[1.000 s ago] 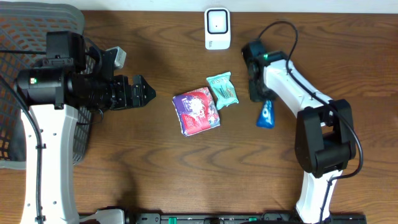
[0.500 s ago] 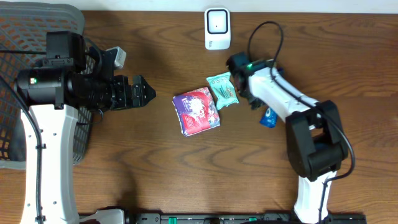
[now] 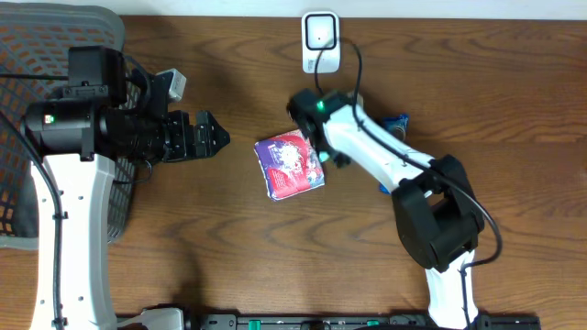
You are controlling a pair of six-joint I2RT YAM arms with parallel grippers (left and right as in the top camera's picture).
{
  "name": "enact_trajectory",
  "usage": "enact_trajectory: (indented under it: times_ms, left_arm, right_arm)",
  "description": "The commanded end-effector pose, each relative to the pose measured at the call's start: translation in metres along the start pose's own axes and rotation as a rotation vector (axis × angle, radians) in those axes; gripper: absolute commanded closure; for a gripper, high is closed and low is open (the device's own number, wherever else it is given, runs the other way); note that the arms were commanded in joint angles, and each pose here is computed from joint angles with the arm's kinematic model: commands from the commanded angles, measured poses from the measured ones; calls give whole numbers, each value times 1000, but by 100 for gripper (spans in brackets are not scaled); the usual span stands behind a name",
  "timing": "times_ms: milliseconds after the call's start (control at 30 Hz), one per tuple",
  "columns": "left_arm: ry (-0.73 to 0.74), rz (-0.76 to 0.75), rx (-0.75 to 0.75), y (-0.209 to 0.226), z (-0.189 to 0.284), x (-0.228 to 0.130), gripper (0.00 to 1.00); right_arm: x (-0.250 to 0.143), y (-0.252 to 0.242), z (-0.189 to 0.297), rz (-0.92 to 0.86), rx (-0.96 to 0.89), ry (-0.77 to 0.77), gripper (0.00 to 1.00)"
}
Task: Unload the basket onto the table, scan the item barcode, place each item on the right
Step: 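Lift the Oreo pack toward the scanner and hold it up, then lower the Oreo pack to the table right of the items and release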
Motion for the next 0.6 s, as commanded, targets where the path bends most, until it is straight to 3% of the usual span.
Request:
enact_trajectory:
  times_ms: [0,167,467,567]
  left_arm:
    - [12,-6,9,2,-3,-1,2]
    - [11,-6,9,2,-3,-1,2]
    - [11,-6,9,2,-3,-1,2]
    - [11,-6,9,2,-3,-1,2]
  right_arm:
    - [18,-19,8,24,45,-17,28]
    - [11,-18,-18,26,185,84,34]
    - [-18,-1,-72,28,175,132,28]
    - [-27,2,-86,22,172,144,36]
Point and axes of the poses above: each gripper's point midway between its finger pads, its own z axis back along the fingers, its own y axis along the line the jaws close on, x = y × z, the point moved 9 cm from there along z, back along the fingers, and after that the axes turned 2 degrees about z, right-handed, at the moved point
